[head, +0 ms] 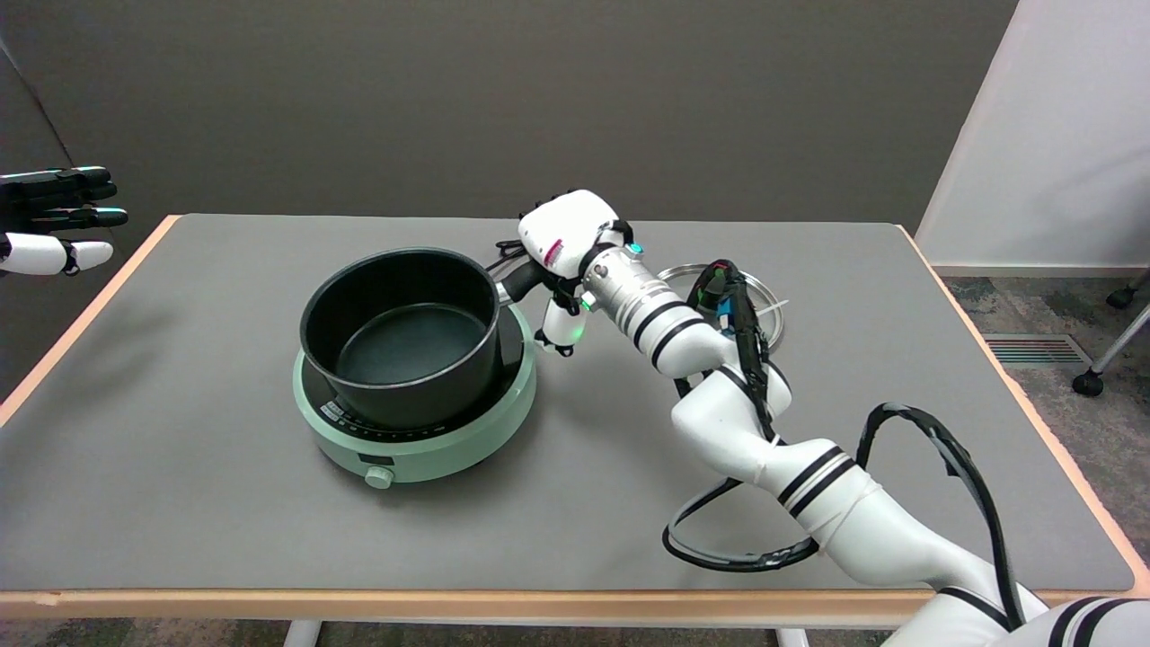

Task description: Pick up the soup pot.

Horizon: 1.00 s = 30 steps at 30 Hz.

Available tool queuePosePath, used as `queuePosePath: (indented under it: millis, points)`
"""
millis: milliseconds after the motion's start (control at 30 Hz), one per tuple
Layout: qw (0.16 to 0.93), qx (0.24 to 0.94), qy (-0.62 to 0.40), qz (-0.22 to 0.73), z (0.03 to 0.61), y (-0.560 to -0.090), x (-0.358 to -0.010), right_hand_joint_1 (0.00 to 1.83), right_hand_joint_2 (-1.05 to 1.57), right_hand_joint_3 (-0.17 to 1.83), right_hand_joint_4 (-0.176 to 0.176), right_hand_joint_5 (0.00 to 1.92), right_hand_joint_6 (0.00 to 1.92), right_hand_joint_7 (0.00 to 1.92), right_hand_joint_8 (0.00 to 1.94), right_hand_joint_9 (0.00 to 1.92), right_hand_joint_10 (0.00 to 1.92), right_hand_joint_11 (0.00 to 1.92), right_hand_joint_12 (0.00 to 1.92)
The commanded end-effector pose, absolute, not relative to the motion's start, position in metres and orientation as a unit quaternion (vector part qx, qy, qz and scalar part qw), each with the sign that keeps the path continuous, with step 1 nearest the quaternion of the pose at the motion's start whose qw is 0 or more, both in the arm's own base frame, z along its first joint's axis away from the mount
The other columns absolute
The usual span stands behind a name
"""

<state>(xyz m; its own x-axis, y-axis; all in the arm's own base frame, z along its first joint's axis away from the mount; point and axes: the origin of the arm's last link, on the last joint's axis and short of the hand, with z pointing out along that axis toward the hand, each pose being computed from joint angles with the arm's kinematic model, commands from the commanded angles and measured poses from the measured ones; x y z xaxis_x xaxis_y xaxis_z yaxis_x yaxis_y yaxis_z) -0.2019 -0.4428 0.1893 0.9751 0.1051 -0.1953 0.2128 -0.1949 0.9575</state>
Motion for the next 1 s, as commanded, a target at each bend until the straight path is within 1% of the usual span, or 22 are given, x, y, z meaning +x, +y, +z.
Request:
queuePosePath:
  millis: [33, 133, 233, 367, 467, 500, 533, 700, 767, 833, 900, 1000]
  points:
    - [0.628, 0.771, 0.101, -0.030, 0.193, -0.444, -0.199, 1.06, -0.04, 0.98, -0.070, 1.68, 1.68, 1.68, 1.68, 1.68, 1.68, 1.68, 1.68]
    - [0.630, 0.771, 0.090, -0.013, 0.196, -0.444, -0.196, 1.08, -0.08, 0.99, -0.050, 1.75, 1.75, 1.75, 1.75, 1.75, 1.75, 1.75, 1.75]
    - [0.633, 0.771, 0.076, 0.004, 0.198, -0.444, -0.195, 1.09, -0.09, 0.98, -0.044, 1.76, 1.76, 1.76, 1.76, 1.76, 1.76, 1.76, 1.76]
    - [0.634, 0.771, 0.063, 0.013, 0.200, -0.445, -0.196, 1.10, 0.06, 0.96, -0.049, 1.75, 1.75, 1.75, 1.75, 1.75, 1.75, 1.75, 1.75]
    - [0.634, 0.771, 0.053, 0.019, 0.201, -0.445, -0.196, 1.11, 0.01, 0.98, -0.055, 1.73, 1.73, 1.73, 1.73, 1.73, 1.73, 1.73, 1.73]
    - [0.640, 0.767, 0.042, 0.017, 0.208, -0.446, -0.202, 1.12, -0.02, 0.98, -0.056, 1.73, 1.73, 1.73, 1.73, 1.73, 1.73, 1.73, 1.73]
    - [0.634, 0.772, 0.046, 0.025, 0.202, -0.445, -0.196, 1.12, -0.02, 0.97, -0.057, 1.73, 1.73, 1.73, 1.73, 1.73, 1.73, 1.73, 1.73]
    - [0.633, 0.773, 0.048, 0.026, 0.203, -0.445, -0.197, 1.09, 0.06, 0.97, -0.061, 1.73, 1.73, 1.73, 1.73, 1.73, 1.73, 1.73, 1.73]
    - [0.633, 0.772, 0.049, 0.026, 0.204, -0.445, -0.197, 1.05, 0.17, 0.96, -0.066, 1.72, 1.72, 1.72, 1.72, 1.72, 1.72, 1.72, 1.72]
    - [0.635, 0.771, 0.047, 0.029, 0.206, -0.445, -0.196, 0.94, 0.49, 0.96, -0.082, 1.71, 1.71, 1.71, 1.71, 1.71, 1.71, 1.71, 1.71]
    - [0.633, 0.772, 0.043, 0.034, 0.206, -0.445, -0.195, 0.88, 0.70, 0.97, -0.084, 1.71, 1.71, 1.71, 1.71, 1.71, 1.71, 1.71, 1.71]
    - [0.630, 0.774, 0.039, 0.038, 0.205, -0.446, -0.194, 0.85, 0.89, 0.98, -0.086, 1.71, 1.71, 1.71, 1.71, 1.71, 1.71, 1.71, 1.71]
